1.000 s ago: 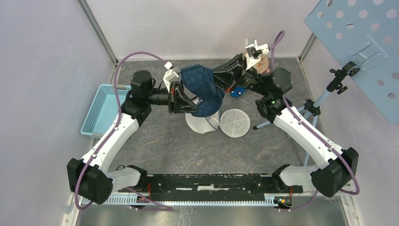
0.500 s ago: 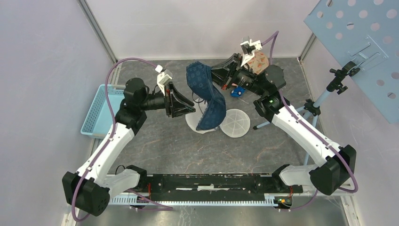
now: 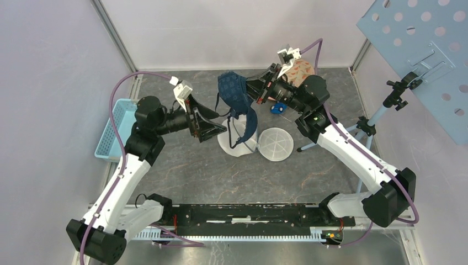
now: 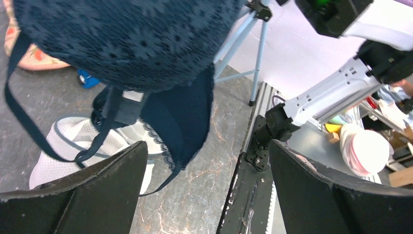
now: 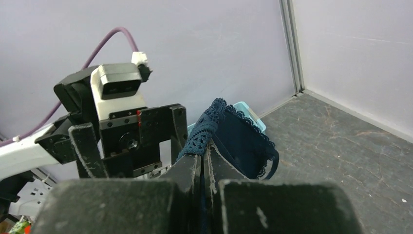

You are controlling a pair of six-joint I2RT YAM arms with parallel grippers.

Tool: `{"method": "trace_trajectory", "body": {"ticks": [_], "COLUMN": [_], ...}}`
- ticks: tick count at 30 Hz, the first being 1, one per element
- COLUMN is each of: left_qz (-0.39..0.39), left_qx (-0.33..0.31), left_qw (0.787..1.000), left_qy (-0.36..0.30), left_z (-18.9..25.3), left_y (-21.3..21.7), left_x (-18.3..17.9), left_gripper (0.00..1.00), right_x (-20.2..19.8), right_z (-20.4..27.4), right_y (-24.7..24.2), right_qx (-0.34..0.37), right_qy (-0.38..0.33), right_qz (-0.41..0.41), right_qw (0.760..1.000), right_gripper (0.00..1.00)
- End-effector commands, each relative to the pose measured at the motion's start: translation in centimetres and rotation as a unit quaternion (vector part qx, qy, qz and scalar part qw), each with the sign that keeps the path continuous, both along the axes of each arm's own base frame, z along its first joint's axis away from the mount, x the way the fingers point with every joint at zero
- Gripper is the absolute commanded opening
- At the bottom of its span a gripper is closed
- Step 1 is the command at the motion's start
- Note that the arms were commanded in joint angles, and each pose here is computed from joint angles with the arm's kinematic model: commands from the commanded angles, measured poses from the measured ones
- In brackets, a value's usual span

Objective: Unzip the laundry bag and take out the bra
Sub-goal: Pick up the bra from the laundry bag.

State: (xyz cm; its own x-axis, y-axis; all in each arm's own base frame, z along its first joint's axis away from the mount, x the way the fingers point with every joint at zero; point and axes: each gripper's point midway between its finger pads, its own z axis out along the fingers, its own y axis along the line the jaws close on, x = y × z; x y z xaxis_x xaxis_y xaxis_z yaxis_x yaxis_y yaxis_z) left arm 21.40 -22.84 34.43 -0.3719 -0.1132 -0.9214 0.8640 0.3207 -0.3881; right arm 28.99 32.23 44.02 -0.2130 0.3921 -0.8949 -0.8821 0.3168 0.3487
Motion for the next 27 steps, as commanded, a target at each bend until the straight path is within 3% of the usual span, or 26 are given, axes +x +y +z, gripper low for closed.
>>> {"method": "trace_trajectory", "body": {"ticks": [1,6,20,23,27], "left_qz": [0.04,0.061,-0.014,-0.031,-0.016], "left_qx": [0.013,0.002,-0.1,-0.124,-0.126], "left_qw": [0.999,0.996,0.992,0.989,0.989], "left_qy": [0.03,0.062,0.081,0.074,0.07], "left_z": [0.3,0.2,1.6,2.6,2.5], "left_y": [0.2,0.0,-1.2,-1.1,-0.5], "left_x": [2.1,3.8,2.6,2.0,2.4], "left_gripper": [1.0,1.0,1.0,0.88,0.59], "right_x": [0.0,-1.1,-3.9,-4.0,-3.8], "right_z": [0.8,0.5,0.5,0.3,0.3], "right_y": [0.5,1.7,2.6,2.5,2.4], "right_qx": [-0.005,-0.012,-0.013,-0.014,-0.015], "right_qy": [-0.036,-0.054,-0.081,-0.081,-0.083], "right_qz": [-0.015,0.013,0.077,0.077,0.07], "right_qw": [0.999,0.998,0.994,0.994,0.994], "right_gripper": [0.0,0.0,0.03,0.03,0.03]}}
